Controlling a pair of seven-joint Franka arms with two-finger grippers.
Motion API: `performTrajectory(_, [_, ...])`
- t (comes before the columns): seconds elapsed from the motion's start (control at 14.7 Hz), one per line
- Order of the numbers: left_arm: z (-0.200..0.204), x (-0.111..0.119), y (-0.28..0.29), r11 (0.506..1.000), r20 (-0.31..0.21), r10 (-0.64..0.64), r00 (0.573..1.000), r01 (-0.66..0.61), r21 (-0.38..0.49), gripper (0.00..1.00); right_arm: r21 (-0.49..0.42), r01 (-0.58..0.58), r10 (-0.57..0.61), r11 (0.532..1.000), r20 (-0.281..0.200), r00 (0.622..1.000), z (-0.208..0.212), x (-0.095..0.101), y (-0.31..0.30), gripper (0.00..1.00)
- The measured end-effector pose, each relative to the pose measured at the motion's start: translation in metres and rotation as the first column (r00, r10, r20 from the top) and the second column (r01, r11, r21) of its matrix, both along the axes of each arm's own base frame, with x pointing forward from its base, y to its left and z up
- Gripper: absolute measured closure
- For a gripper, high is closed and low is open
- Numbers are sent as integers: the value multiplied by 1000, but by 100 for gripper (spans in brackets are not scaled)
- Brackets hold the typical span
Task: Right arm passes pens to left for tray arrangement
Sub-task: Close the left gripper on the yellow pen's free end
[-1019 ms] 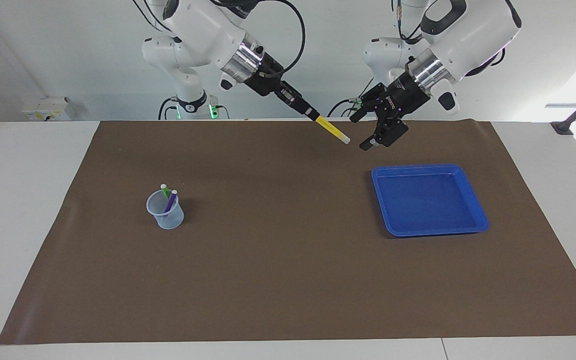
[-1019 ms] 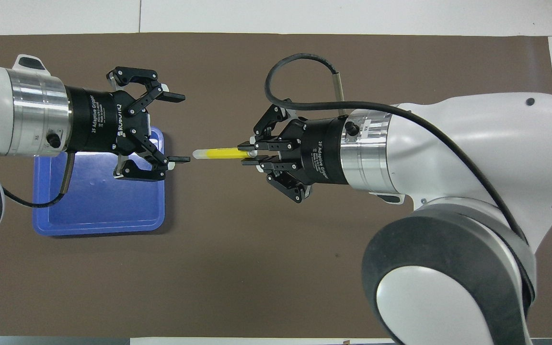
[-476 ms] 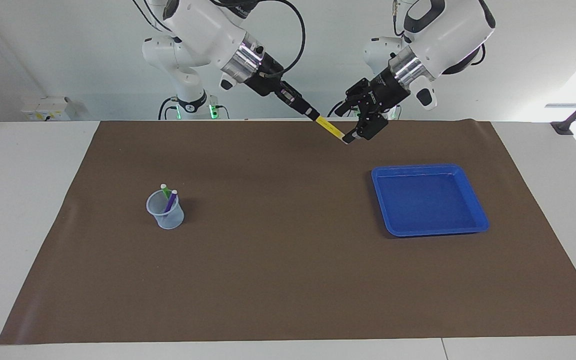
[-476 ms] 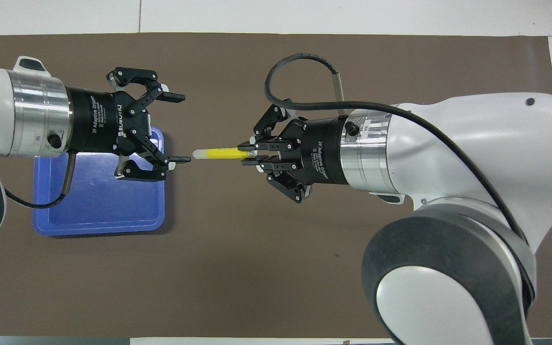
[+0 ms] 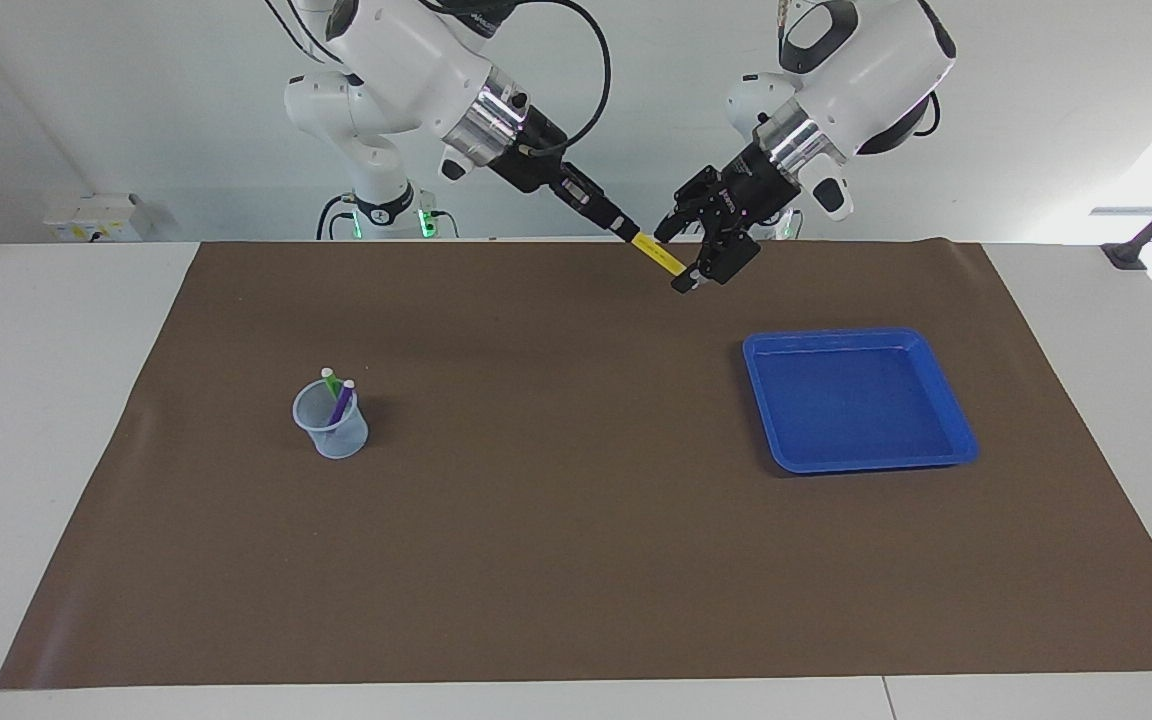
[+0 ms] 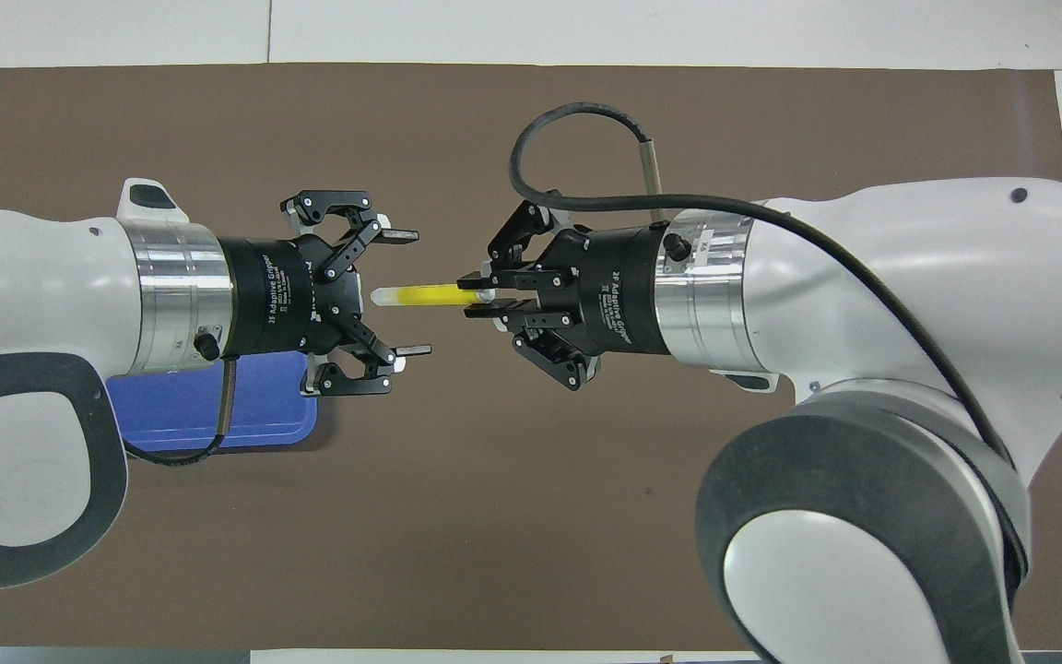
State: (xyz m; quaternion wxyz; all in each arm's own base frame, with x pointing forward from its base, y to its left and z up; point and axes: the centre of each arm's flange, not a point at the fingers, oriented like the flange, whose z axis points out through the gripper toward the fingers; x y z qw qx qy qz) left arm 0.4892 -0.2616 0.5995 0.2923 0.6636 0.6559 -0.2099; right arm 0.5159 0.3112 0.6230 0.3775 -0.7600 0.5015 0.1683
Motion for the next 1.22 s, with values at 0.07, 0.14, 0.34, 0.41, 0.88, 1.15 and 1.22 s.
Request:
performTrajectory(0.07, [0, 0, 0, 1000, 1, 1, 1000, -1, -1, 7, 0, 0, 0, 1000, 0, 1000, 0, 0, 0, 83])
performTrajectory(0.14, [1, 0, 1, 1000, 2, 2, 1000, -2, -1, 7, 0, 0, 0, 1000, 0, 1000, 0, 0, 0, 83])
performTrajectory(0.34, [2, 0, 1, 1000, 3, 3, 1000, -3, -2, 38, 0, 0, 0, 1000, 0, 1000, 0, 0, 0, 83])
performTrajectory(0.41, [2, 0, 1, 1000, 3, 3, 1000, -3, -2, 41, 0, 0, 0, 1000, 0, 1000, 0, 0, 0, 83])
performTrajectory(0.88, [2, 0, 1, 1000, 4, 4, 1000, -4, -3, 65, 0, -1, 1, 1000, 0, 1000, 0, 0, 0, 83])
performTrajectory(1.15, [2, -2, 0, 1000, 15, -12, 1000, 12, 0, 81, 1, 5, -5, 1000, 2, 1000, 0, 2, -1, 83])
performTrajectory(1.22, [2, -3, 0, 1000, 16, -12, 1000, 12, 0, 81, 2, 5, -5, 1000, 3, 1000, 0, 2, -1, 83])
